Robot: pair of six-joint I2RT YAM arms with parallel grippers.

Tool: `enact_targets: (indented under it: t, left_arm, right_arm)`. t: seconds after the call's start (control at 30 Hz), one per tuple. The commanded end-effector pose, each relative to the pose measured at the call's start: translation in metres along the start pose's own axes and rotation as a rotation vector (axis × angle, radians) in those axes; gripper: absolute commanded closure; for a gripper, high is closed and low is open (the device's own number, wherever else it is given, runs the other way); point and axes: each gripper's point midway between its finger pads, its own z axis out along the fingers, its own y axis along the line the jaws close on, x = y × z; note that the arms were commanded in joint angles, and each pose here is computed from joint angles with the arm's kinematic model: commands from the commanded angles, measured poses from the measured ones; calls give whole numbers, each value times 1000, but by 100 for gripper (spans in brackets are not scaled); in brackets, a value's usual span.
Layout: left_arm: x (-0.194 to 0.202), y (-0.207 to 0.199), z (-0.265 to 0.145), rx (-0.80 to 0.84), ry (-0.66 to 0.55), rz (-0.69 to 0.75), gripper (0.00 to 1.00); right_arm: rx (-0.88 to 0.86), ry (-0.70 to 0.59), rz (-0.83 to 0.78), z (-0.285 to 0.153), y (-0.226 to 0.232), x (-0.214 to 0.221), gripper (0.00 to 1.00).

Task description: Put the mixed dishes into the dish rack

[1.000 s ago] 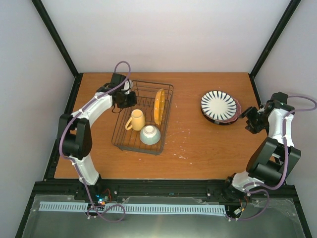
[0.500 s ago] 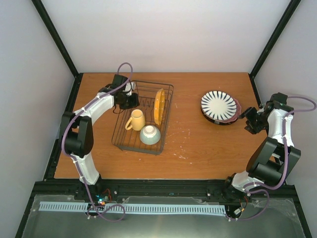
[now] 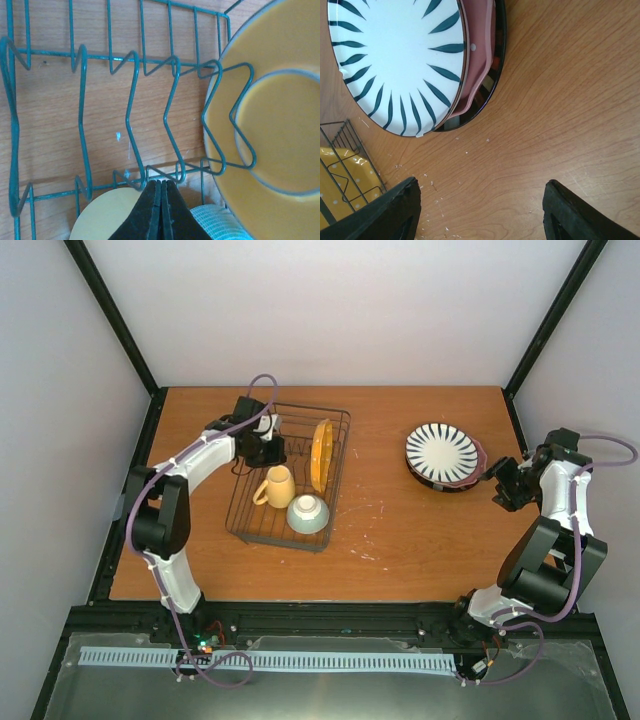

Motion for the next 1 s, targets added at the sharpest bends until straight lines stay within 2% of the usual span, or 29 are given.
enact_targets:
  t: [0.0, 0.4, 0.67, 0.73, 0.8, 0.9, 0.97]
  left_arm:
    - [29, 0, -6, -17, 76, 32, 99]
    - [88, 8, -30, -32, 137, 25, 99]
    - [95, 0, -41, -30, 117, 8, 99]
    - [85, 2, -49, -73, 76, 1, 89]
    - [71, 5, -60, -128, 19, -8, 67]
    - [47, 8, -78, -195, -68, -10, 41]
    - [31, 8, -88, -236, -112, -9, 30]
  right_arm:
    - [-7, -11, -13, -4, 0, 3, 34]
    - [-18, -4, -15, -4, 1, 8, 34]
    - [-11, -9, -18, -7, 0, 10, 33]
    - [-6, -14, -18, -8, -1, 11, 32]
    - [-1, -18, -17, -9, -2, 11, 31]
    - [1, -19, -18, -10, -2, 11, 30]
    - [0, -25, -20, -11, -1, 10, 30]
